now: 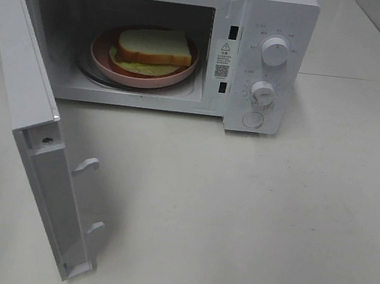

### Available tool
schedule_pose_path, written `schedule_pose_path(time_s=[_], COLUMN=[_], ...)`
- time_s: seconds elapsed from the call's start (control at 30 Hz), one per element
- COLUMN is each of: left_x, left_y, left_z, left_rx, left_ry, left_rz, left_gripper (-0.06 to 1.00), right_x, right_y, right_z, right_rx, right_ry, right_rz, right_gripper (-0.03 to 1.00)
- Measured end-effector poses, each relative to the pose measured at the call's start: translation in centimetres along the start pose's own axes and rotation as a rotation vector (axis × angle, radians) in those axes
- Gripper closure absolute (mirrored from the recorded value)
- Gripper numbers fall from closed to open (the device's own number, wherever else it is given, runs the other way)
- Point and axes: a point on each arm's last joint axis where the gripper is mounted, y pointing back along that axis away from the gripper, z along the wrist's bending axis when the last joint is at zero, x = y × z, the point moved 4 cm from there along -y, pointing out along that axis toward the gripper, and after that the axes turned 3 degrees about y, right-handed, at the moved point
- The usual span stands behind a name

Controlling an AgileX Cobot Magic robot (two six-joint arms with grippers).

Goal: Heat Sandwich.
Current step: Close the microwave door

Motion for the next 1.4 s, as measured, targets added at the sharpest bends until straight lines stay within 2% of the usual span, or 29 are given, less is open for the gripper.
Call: schedule_pose_path(time_s=[0.37, 0.63, 0.8, 0.9, 1.13, 1.27, 1.3, 1.33, 1.4], left_x=[1.0, 0.6, 0.5, 0.7, 1.3, 1.2, 1.2, 1.2, 1.4], left_y=[-4.0, -6.1, -7.8, -9.2, -10.8, -12.0, -12.4, -12.4, -12.8], left_z=[0.4, 0.5, 0.2, -0.3, -1.1, -2.3, -2.8, -2.8, -3.4], left_rx=[-0.014, -0.02, -0.004, 0.032, 0.1, 0.19, 0.231, 0.231, 0.28], left_ry=[0.002, -0.002, -0.058, -0.099, -0.078, -0.097, -0.102, -0.102, -0.113], left_rz=[-0.165, -0.2, -0.22, -0.231, -0.226, -0.233, -0.233, -0.233, -0.231], left_gripper=[0.94, 0.94, 0.94, 0.94, 0.94, 0.94, 0.94, 0.94, 0.94], right_x=[0.0, 0.0, 0.0, 0.0, 0.0, 0.0, 0.0, 0.0, 0.0], right_y=[0.0, 0.0, 0.0, 0.0, 0.0, 0.0, 0.0, 0.0, 0.0], right_z=[0.0, 0.0, 0.0, 0.0, 0.0, 0.0, 0.0, 0.0, 0.0], right_rx=[0.0, 0.0, 0.0, 0.0, 0.0, 0.0, 0.0, 0.0, 0.0], right_ry=[0.0, 0.0, 0.0, 0.0, 0.0, 0.0, 0.0, 0.0, 0.0], right_rz=[0.0, 0.0, 0.0, 0.0, 0.0, 0.0, 0.0, 0.0, 0.0], right_gripper=[0.23, 0.23, 0.23, 0.23, 0.23, 0.23, 0.23, 0.23, 0.23])
